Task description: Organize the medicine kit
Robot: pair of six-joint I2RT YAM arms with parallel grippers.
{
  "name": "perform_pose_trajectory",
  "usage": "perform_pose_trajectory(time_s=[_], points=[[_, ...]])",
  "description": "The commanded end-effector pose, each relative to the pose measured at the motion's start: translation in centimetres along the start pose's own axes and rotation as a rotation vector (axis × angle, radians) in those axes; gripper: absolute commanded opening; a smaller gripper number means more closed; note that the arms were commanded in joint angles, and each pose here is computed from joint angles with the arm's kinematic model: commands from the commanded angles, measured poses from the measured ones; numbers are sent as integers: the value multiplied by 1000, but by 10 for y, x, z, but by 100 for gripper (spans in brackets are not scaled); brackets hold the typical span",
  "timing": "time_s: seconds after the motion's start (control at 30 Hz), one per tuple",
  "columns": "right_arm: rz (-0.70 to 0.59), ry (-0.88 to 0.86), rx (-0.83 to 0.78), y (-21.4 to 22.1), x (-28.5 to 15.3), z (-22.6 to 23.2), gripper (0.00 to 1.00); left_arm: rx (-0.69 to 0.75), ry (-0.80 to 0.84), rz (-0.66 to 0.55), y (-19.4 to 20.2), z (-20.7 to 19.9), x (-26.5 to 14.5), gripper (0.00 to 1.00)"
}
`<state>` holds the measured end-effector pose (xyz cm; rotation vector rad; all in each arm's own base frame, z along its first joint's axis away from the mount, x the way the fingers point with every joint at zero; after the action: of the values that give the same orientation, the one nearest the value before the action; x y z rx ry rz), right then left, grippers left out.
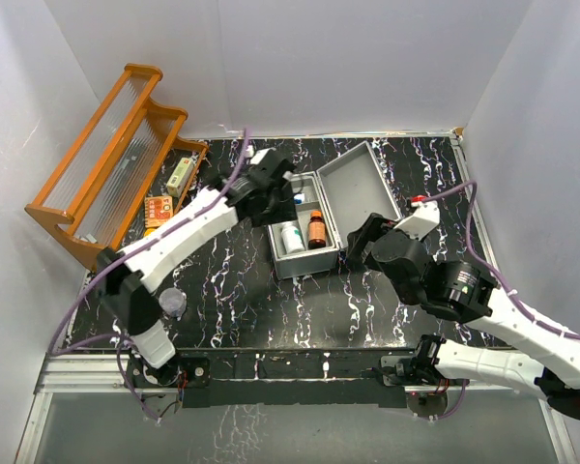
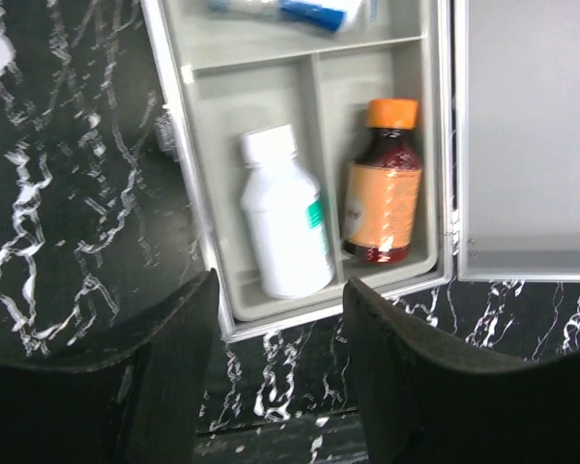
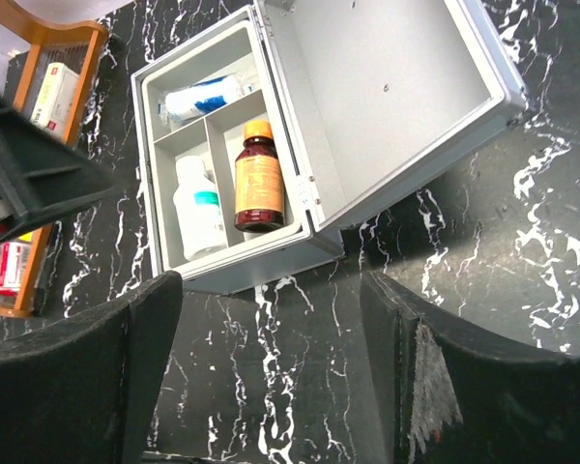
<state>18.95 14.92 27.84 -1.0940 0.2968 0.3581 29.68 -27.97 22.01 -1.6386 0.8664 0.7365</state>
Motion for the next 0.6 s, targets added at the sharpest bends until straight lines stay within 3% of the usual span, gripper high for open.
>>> perform_pose_trajectory(time_s=[0.0, 0.17, 0.33, 0.57], points=[[-109, -31, -53, -38, -7, 15, 75, -74, 89, -171, -23, 31, -33, 54], [-149, -13, -158, -55, -4, 27, 84, -122, 154, -239, -15, 76, -42, 60], [-175, 43, -276, -66, 9, 38, 90, -99, 157, -225, 0, 104, -33, 66], [-85, 144, -294, -94, 69, 10, 92, -78, 139, -149, 13, 129, -10, 83]])
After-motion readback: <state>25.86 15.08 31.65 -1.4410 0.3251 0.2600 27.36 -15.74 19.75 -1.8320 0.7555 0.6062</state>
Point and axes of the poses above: each gripper's point midway between its finger pads, its own x axis out along the fingers, its own z axis along the line the jaws close on, y = z × x, the point moved 2 cm from there along -x, back along the fingers
